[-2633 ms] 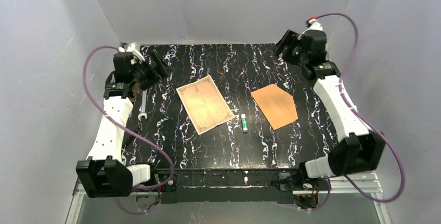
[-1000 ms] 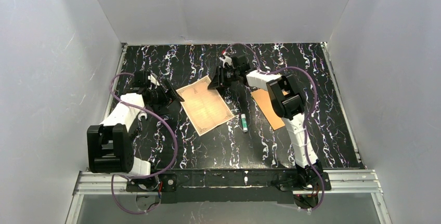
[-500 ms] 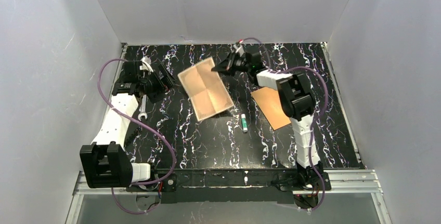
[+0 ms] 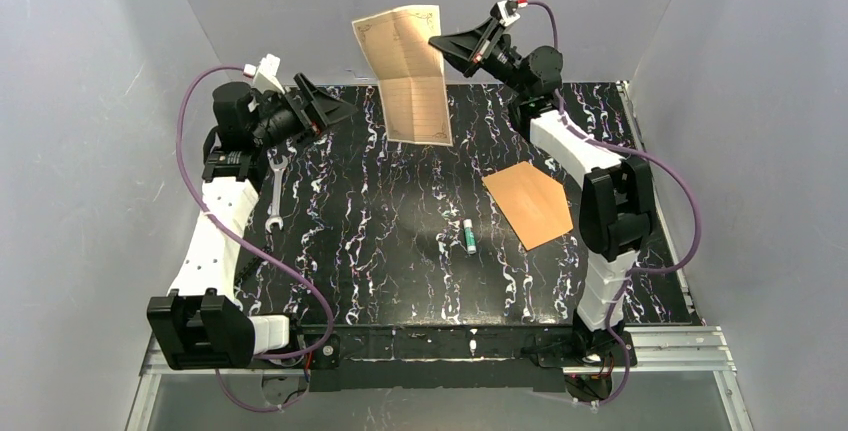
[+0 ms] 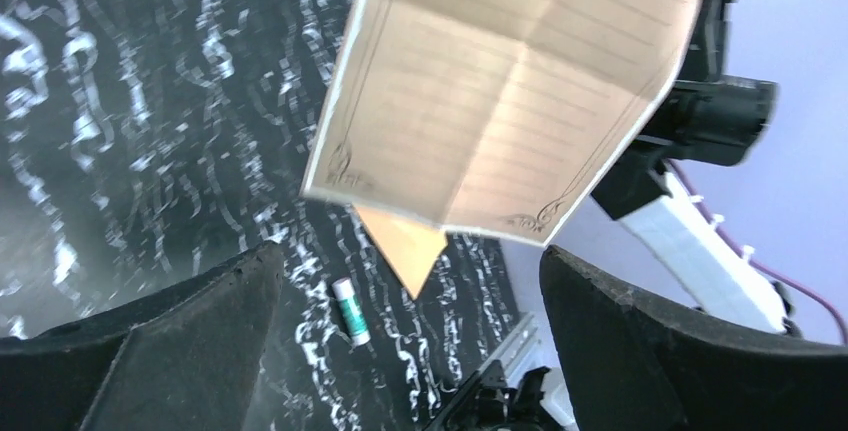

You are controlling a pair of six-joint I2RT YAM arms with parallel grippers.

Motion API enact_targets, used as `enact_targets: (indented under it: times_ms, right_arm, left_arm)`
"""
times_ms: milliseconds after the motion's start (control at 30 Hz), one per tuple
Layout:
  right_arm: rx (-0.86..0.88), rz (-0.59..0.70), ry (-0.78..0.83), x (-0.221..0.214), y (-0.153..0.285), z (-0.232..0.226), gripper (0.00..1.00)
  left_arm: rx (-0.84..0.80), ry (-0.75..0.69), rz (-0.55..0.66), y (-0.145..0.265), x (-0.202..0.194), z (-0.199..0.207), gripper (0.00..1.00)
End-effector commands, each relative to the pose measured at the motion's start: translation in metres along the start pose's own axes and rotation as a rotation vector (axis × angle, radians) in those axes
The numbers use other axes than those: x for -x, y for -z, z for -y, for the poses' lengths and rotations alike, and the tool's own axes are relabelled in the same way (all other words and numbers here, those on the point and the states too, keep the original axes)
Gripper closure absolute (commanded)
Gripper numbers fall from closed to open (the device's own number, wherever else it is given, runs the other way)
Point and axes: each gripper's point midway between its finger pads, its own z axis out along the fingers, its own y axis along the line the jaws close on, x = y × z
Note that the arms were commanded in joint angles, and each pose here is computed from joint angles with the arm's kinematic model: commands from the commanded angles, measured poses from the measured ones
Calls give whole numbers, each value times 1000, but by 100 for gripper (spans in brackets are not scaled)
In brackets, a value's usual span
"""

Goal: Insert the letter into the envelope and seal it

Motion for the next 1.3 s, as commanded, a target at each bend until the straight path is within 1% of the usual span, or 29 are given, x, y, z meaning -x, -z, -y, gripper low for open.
enact_targets:
  times_ms: [0, 167, 267, 400, 467, 600, 733, 800, 833, 900, 967, 1000, 1100, 1133, 1167, 1200, 1267]
  right_arm:
    - [137, 33, -19, 2, -2, -78, 99]
    - [176, 64, -40, 5, -2, -122, 99]
    - [184, 69, -52, 6, -3, -139, 99]
    - [199, 87, -97, 9, -1, -153, 99]
    - [224, 93, -112, 10, -1, -162, 99]
    - [271, 82, -114, 10, -1, -185, 99]
    - [296, 75, -136, 10, 0, -199, 99]
    - [269, 65, -163, 8, -2, -197, 99]
    - [255, 61, -175, 7, -3, -196, 99]
    - [256, 67, -199, 7, -3, -197, 99]
    - [257, 69, -205, 6, -4, -198, 99]
    - [259, 69, -204, 6, -4, -199, 99]
    - [274, 78, -200, 7, -3, -203, 99]
    - [280, 84, -197, 8, -2, -206, 99]
    - [290, 89, -189, 8, -2, -209, 99]
    - [300, 95, -179, 9, -1, -211, 99]
    - [321, 106, -166, 10, 1, -215, 99]
  left_arm:
    - [-260, -77, 11, 5, 19, 70, 2]
    - [-335, -85, -36, 1, 19, 100, 2]
    - [-369, -12, -74, -3, 24, 114, 2]
    - [-474, 17, -114, 1, 30, 141, 2]
    - [-479, 9, -108, -1, 31, 142, 2]
    - [-443, 29, -81, -13, 34, 129, 2]
    - [-474, 46, -84, -17, 41, 137, 2]
    - [-523, 45, -96, -14, 43, 152, 2]
    - [-568, 37, -123, -8, 42, 164, 2]
    - [-674, -16, -155, 7, 36, 189, 3]
    - [-749, -73, -170, 21, 31, 206, 6]
    - [-763, -82, -175, 25, 30, 209, 9]
    - [-787, -88, -172, 30, 30, 214, 32]
    - [-792, -87, -176, 31, 29, 215, 40]
    - [-794, -81, -181, 31, 29, 215, 52]
    - [-798, -80, -183, 31, 29, 215, 60]
    - [-801, -76, -183, 32, 29, 214, 82]
